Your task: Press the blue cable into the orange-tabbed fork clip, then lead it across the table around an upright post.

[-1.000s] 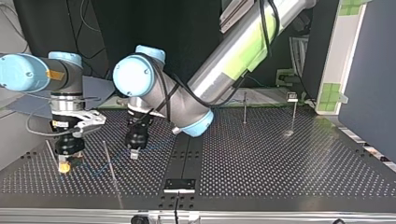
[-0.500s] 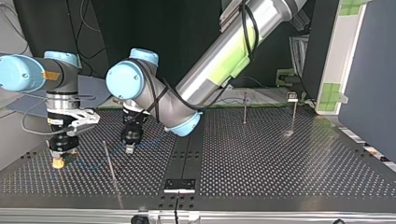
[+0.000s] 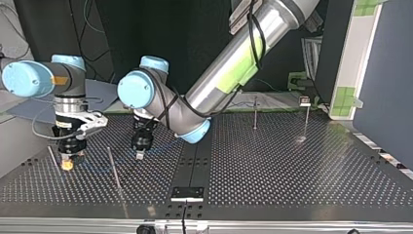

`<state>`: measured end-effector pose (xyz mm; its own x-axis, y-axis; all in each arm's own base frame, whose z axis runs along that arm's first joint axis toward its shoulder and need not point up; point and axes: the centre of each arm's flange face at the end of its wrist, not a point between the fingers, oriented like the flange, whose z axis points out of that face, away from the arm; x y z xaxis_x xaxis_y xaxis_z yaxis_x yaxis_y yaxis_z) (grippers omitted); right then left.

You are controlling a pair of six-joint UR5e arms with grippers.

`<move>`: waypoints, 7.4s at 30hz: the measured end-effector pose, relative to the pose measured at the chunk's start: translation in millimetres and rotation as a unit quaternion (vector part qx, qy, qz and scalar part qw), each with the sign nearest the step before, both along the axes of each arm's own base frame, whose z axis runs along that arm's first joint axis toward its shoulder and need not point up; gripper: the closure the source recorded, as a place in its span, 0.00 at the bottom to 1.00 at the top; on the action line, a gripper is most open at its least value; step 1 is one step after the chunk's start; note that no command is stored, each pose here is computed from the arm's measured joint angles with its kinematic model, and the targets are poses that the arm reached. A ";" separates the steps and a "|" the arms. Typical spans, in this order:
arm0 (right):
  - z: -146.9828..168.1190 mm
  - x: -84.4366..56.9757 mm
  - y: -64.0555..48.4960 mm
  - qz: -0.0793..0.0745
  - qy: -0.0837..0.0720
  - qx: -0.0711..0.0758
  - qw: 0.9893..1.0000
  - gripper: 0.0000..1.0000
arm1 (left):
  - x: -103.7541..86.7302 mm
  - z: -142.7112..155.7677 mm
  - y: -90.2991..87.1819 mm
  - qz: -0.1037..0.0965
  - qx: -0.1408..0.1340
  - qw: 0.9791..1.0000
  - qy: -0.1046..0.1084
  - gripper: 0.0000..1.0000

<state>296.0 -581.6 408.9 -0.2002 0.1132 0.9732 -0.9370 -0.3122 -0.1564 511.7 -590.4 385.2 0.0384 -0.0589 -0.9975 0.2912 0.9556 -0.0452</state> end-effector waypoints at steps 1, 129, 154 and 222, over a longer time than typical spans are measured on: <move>-3.3 0.7 -1.3 0.000 0.001 0.002 1.000 1.00 | 1.0 -4.6 -1.0 -0.001 0.002 1.000 0.002 0.98; -255.9 -21.1 -13.5 -0.038 0.043 0.161 0.985 1.00 | 47.1 -44.0 -3.1 0.034 -0.014 0.999 -0.008 0.01; -303.5 -113.7 -34.8 -0.080 0.027 0.138 0.987 1.00 | 61.3 -61.0 -23.0 0.034 -0.024 0.999 0.003 0.01; -582.0 -182.7 -44.1 -0.162 0.006 0.169 0.972 1.00 | 52.2 -56.0 -28.6 0.045 -0.011 0.999 -0.002 0.01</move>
<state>113.3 -625.7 -173.1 -0.1962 -0.1585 0.9677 -0.9800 0.0666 -0.1878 563.9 -619.0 329.2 0.0481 -0.0771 -0.9959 0.2039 0.9768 -0.0657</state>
